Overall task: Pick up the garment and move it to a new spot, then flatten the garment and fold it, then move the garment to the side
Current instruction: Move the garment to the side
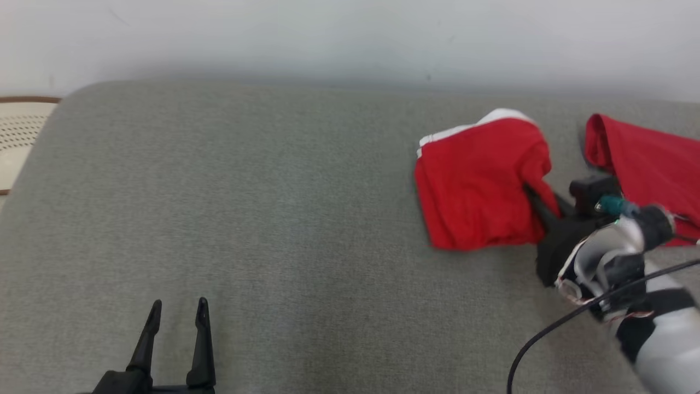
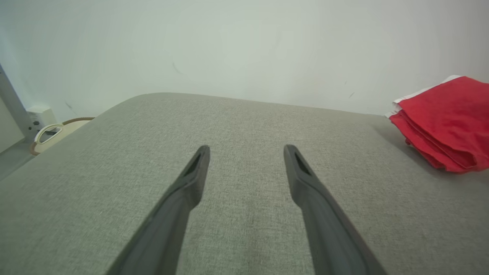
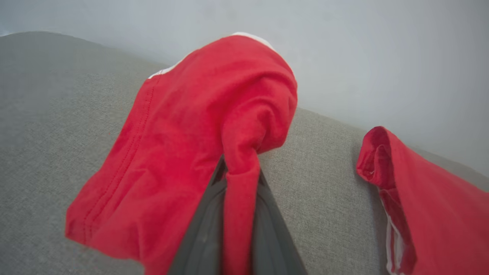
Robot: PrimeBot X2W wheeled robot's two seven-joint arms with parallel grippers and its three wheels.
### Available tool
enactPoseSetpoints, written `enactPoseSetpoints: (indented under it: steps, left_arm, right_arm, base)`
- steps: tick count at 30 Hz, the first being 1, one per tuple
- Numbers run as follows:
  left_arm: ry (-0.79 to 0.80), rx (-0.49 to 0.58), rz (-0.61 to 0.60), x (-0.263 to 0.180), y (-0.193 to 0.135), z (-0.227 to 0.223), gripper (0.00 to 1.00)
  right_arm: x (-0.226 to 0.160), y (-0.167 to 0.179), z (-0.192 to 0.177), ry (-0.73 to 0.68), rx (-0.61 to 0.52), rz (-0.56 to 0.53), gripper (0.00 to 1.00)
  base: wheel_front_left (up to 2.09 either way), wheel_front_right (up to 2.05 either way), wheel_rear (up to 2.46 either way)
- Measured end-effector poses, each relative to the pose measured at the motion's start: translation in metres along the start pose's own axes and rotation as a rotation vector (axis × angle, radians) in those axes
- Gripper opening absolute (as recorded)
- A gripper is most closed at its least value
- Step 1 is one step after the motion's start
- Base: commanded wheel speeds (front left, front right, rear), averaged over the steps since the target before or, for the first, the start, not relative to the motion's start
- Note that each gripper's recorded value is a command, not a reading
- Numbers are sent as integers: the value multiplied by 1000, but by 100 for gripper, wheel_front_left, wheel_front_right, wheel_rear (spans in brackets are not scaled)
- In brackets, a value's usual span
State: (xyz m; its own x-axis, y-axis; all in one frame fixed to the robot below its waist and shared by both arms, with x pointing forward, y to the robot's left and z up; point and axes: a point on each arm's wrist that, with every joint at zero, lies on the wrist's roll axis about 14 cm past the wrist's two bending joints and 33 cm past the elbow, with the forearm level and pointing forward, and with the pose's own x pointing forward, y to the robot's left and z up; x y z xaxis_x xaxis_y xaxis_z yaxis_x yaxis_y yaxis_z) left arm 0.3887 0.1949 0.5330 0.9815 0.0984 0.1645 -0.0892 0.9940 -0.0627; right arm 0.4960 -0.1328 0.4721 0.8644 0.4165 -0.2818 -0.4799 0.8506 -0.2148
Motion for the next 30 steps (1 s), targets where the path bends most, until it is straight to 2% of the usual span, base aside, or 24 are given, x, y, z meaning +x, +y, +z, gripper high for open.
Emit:
enactPoseSetpoints:
  steps: [7,14,24,30]
  left_arm:
    - [-14,1,-37,22,-15,-4,100]
    - [1,18,-69,36,-23,-17,100]
    - [2,29,-109,55,-33,-29,100]
    - [14,42,-127,60,-37,-39,100]
  right_arm:
    - [-8,-61,-11,84,-112,-66,0]
    - [-24,-117,-23,168,-164,-144,0]
    - [-58,-185,-32,242,-129,-277,0]
    - [-71,-212,-38,277,-104,-342,0]
  base:
    - [0,0,0]
    - [0,0,0]
    - [0,0,0]
    - [0,0,0]
